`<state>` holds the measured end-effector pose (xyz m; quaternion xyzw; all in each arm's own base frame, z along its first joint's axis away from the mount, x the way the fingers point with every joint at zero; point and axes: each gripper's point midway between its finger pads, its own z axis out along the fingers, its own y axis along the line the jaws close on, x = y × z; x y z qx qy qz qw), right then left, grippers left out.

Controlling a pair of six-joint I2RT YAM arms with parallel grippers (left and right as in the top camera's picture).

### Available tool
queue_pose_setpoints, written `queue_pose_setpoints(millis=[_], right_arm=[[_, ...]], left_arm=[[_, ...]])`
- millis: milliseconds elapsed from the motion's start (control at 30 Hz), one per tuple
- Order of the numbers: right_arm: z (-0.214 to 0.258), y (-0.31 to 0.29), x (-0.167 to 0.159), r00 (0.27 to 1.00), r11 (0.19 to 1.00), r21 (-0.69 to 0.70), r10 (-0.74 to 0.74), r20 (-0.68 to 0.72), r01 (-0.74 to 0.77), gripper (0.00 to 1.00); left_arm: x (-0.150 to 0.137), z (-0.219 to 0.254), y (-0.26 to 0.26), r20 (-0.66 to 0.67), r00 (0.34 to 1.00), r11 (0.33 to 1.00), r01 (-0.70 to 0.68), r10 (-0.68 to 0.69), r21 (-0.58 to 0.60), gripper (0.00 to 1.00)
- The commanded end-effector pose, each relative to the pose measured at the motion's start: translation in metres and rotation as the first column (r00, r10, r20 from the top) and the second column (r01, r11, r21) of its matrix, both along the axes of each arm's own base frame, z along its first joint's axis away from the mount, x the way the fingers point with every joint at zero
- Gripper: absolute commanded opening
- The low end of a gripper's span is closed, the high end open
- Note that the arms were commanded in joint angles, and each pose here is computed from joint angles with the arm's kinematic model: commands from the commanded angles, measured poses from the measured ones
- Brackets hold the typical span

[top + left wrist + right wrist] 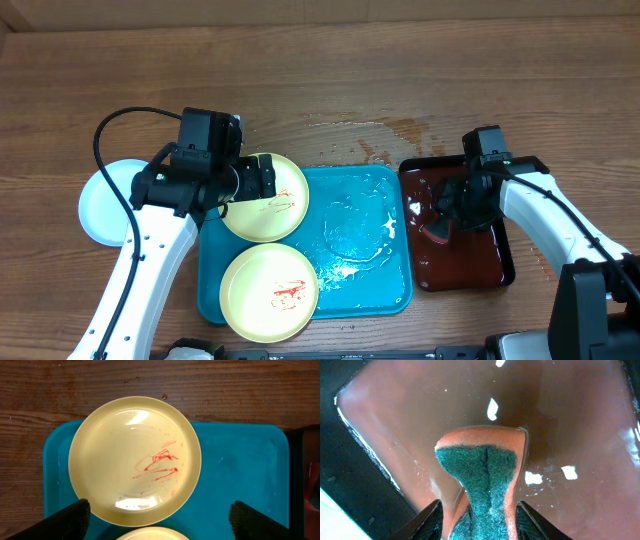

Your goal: Clean dirty plates on tray and stack at the side

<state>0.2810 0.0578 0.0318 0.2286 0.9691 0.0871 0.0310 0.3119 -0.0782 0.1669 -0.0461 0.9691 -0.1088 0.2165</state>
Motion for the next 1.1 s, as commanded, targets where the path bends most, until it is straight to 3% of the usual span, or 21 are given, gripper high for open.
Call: queue_pose_setpoints(millis=[0, 300, 400, 467, 500, 700, 733, 767, 800, 833, 900, 967, 1067], right_arm=[[0.003, -0.001, 0.008, 1.0, 1.0, -0.011, 0.004, 0.02, -0.004, 0.48], [-0.013, -0.001, 0.008, 1.0, 1.0, -0.015, 0.004, -0.021, -0.004, 0.45], [-0.017, 0.001, 0.012, 1.0, 1.0, -0.01, 0.004, -0.011, -0.004, 0.34], [-0.019, 0.001, 0.014, 1.0, 1.0, -0.009, -0.003, -0.008, 0.003, 0.11], [-0.02, 0.001, 0.016, 1.0, 1.0, -0.009, -0.003, -0.005, 0.003, 0.04], [-0.02, 0.001, 0.019, 1.0, 1.0, -0.009, 0.005, 0.007, -0.005, 0.04], [-0.019, 0.001, 0.018, 1.0, 1.0, -0.009, 0.005, 0.006, -0.005, 0.04], [-0.019, 0.001, 0.018, 1.0, 1.0, -0.009, 0.005, 0.005, -0.005, 0.04], [-0.017, 0.001, 0.017, 1.0, 1.0, -0.009, 0.005, 0.006, -0.005, 0.04], [-0.015, 0.001, 0.016, 1.0, 1.0, -0.009, 0.005, 0.007, -0.005, 0.04], [-0.011, 0.0, 0.015, 1.0, 1.0, -0.009, 0.003, 0.008, -0.003, 0.04], [-0.007, 0.0, 0.013, 1.0, 1.0, -0.011, 0.021, 0.009, -0.021, 0.04], [-0.005, -0.001, 0.009, 1.0, 1.0, -0.012, 0.021, -0.003, -0.021, 0.04]], left_arm=[[0.002, 0.007, -0.001, 0.025, 1.0, 1.0, 0.017, -0.017, 0.007, 0.89], [0.003, 0.007, 0.0, 0.027, 1.0, 1.0, 0.015, -0.015, 0.01, 0.89], [0.002, 0.007, 0.0, 0.026, 1.0, 1.0, 0.015, -0.015, 0.011, 0.89], [0.002, 0.007, 0.0, 0.023, 1.0, 1.0, 0.015, -0.016, 0.011, 0.88], [0.001, 0.006, 0.0, 0.021, 1.0, 1.0, 0.015, -0.016, 0.011, 0.87], [0.0, 0.006, 0.0, 0.015, 1.0, 1.0, 0.015, -0.015, 0.012, 0.79], [0.0, 0.005, 0.001, 0.012, 1.0, 1.0, 0.015, -0.015, 0.013, 0.72], [-0.002, 0.005, 0.001, 0.007, 1.0, 1.0, 0.015, -0.015, 0.013, 0.56], [-0.004, 0.003, 0.001, -0.005, 1.0, 1.0, 0.015, -0.015, 0.017, 0.34], [-0.006, 0.002, 0.002, -0.015, 1.0, 1.0, 0.014, -0.014, 0.021, 0.06], [-0.014, -0.002, 0.006, -0.049, 0.999, 0.999, 0.009, -0.007, 0.036, 0.04], [-0.024, -0.008, 0.019, -0.096, 0.994, 0.995, -0.046, 0.055, 0.091, 0.17], [-0.041, -0.015, 0.044, -0.152, 0.974, 0.969, -0.133, 0.166, 0.208, 0.26]])
